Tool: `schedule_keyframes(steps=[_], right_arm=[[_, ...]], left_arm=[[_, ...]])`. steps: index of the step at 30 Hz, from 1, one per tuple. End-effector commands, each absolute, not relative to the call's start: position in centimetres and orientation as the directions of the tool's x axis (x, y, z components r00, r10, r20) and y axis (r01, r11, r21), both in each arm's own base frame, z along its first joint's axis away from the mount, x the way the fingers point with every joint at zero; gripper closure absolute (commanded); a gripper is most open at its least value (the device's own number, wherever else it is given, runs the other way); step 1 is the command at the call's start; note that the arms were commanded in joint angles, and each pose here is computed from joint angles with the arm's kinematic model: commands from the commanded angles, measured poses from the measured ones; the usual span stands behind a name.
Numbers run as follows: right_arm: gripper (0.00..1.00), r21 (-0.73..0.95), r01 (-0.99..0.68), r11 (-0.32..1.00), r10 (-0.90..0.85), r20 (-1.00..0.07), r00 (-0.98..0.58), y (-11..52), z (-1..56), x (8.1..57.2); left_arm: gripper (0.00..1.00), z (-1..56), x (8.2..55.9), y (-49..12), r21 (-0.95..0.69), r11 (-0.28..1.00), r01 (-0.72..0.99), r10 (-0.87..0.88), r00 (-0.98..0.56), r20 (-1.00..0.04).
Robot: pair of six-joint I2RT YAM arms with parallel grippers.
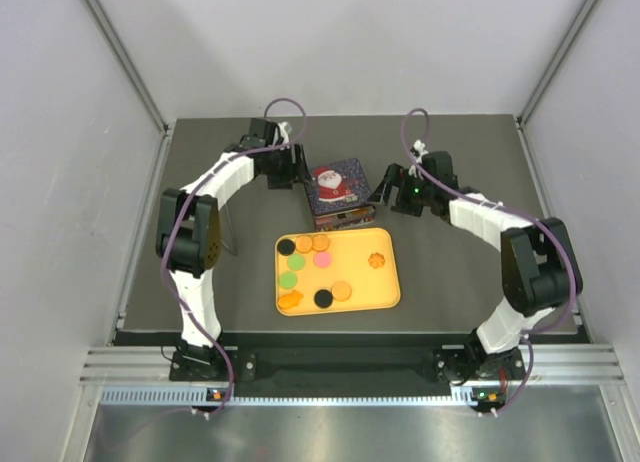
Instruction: Pack the cookies
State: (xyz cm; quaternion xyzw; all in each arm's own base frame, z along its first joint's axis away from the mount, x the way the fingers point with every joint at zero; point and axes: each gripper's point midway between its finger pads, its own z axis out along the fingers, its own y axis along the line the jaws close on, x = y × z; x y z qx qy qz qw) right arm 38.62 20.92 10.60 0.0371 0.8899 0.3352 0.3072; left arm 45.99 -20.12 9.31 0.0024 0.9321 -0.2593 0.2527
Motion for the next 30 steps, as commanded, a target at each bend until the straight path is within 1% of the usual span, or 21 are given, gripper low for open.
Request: schedule_keyframes(steps=[1,2,3,7,11,13,14,16,19,30], right_arm=[[0.11,0.619,-0.162,0.769,0.301,-0.574,-0.761,22.0,13.1,37.4],[0.11,0.624,-0.149,0.767,0.304,-0.557,-0.773,22.7,12.6,36.4],[0.11,0.632,-0.166,0.757,0.317,-0.577,-0.753,23.2,13.5,36.5],[0.1,0.647,-0.16,0.746,0.339,-0.575,-0.745,24.8,13.6,36.6],[0.1,0.691,-0.092,0.717,0.413,-0.527,-0.743,25.6,13.2,37.3],[0.1,0.71,-0.043,0.702,0.446,-0.486,-0.752,25.7,11.8,37.3],[0.1,0.738,-0.029,0.675,0.478,-0.467,-0.744,26.1,12.1,37.4],[0.09,0.739,0.003,0.674,0.499,-0.453,-0.739,26.2,11.2,37.2],[0.08,0.737,0.018,0.675,0.512,-0.451,-0.732,27.1,10.8,37.0],[0.07,0.773,0.103,0.626,0.574,-0.367,-0.732,28.4,8.7,37.5]], left_arm=[[0.27,13.2,48.7,-19.1,-0.391,0.893,0.222,-0.076,-0.782,-0.618],[0.27,13.4,49.3,-18.9,-0.367,0.9,0.236,-0.06,-0.765,-0.641],[0.27,13.5,50.0,-19.0,-0.354,0.901,0.25,-0.049,-0.753,-0.656],[0.28,13.2,51.7,-19.0,-0.317,0.907,0.277,-0.01,-0.739,-0.674],[0.27,14.0,53.5,-18.9,-0.262,0.91,0.321,0.025,-0.675,-0.738],[0.27,13.6,54.4,-19.2,-0.253,0.906,0.34,0.036,-0.657,-0.753],[0.27,13.1,54.8,-19.3,-0.247,0.904,0.349,0.046,-0.653,-0.756],[0.27,13.0,55.6,-19.7,-0.243,0.897,0.37,0.046,-0.624,-0.78],[0.27,13.2,56.5,-20.7,-0.273,0.875,0.4,0.016,-0.587,-0.809],[0.27,12.2,58.8,-22.7,-0.348,0.839,0.418,-0.042,-0.589,-0.807]])
